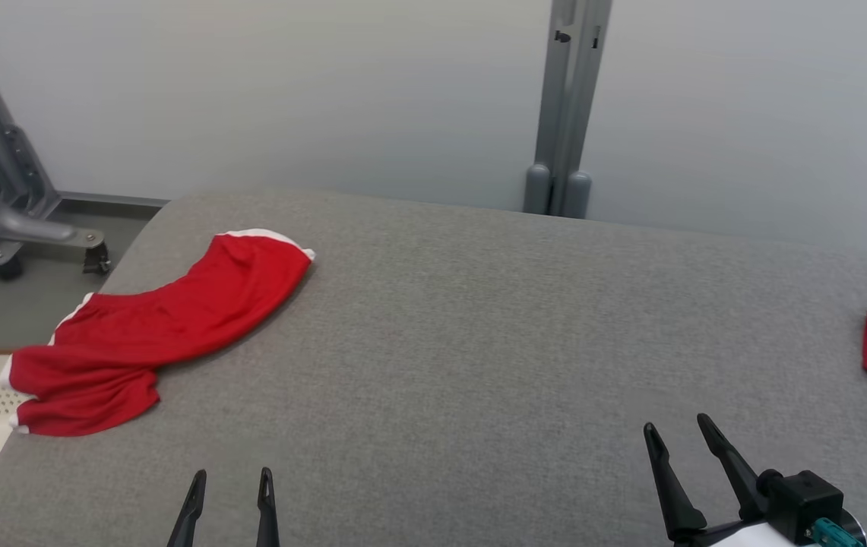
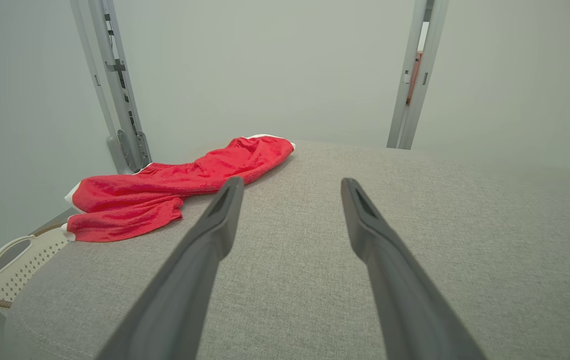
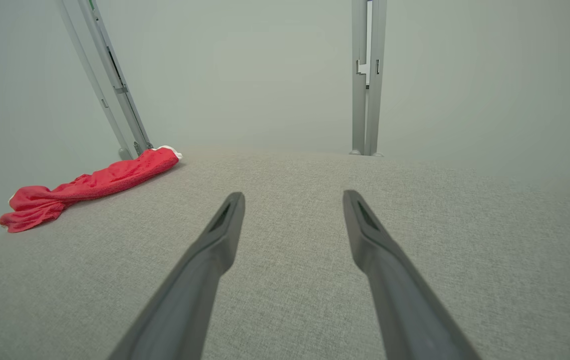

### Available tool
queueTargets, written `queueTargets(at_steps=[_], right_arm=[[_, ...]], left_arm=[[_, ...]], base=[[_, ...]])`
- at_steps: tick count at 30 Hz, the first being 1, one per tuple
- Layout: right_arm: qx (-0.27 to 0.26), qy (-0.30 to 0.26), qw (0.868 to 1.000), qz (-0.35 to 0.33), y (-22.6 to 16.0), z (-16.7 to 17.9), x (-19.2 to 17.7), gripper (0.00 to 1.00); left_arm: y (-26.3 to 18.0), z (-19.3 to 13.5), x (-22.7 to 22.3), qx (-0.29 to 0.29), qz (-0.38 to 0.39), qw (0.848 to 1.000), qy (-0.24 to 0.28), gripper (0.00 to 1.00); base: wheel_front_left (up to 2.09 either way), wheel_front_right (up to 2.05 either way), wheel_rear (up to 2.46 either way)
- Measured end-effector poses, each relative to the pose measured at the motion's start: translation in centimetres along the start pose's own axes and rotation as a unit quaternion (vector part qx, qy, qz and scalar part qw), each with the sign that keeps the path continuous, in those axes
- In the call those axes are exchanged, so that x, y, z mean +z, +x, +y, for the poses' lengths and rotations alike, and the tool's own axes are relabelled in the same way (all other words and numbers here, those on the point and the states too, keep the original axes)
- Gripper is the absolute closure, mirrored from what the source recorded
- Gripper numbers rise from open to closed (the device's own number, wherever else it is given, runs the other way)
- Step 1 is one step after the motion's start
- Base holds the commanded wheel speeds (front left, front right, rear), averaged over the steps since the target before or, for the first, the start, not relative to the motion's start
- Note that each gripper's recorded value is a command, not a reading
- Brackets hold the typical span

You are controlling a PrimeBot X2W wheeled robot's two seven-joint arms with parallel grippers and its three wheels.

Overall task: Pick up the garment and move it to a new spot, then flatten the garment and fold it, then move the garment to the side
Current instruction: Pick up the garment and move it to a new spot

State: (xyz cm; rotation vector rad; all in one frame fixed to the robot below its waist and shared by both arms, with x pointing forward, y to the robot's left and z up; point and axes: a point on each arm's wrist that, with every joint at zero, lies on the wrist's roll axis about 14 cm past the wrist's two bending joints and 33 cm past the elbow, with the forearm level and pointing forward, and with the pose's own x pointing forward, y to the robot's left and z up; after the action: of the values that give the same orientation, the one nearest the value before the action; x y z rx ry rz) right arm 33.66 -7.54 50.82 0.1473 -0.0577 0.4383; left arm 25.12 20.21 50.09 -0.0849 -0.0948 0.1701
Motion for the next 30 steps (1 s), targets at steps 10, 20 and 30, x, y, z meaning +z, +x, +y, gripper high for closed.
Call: queueTargets(at_steps=[10, 20, 30], right_arm=[[0.072, 0.005, 0.997, 0.017, 2.8, 4.0, -1.0, 0.00], [0.112, 0.003, 0.993, 0.039, 4.4, 5.6, -2.3, 0.00], [0.129, -0.021, 0.990, 0.057, 6.0, 4.0, -3.7, 0.00]], left_arm=[[-2.5, 4.3, 0.7, 0.082, -0.012, 0.997, 0.007, 0.00], [-3.9, 6.1, 1.1, 0.127, -0.013, 0.992, 0.007, 0.00], [0.5, 4.5, 5.9, 0.079, -0.078, 0.992, 0.056, 0.00]], base=[[0.00, 0.00, 0.00], [0.00, 0.00, 0.00], [0.00, 0.00, 0.00]])
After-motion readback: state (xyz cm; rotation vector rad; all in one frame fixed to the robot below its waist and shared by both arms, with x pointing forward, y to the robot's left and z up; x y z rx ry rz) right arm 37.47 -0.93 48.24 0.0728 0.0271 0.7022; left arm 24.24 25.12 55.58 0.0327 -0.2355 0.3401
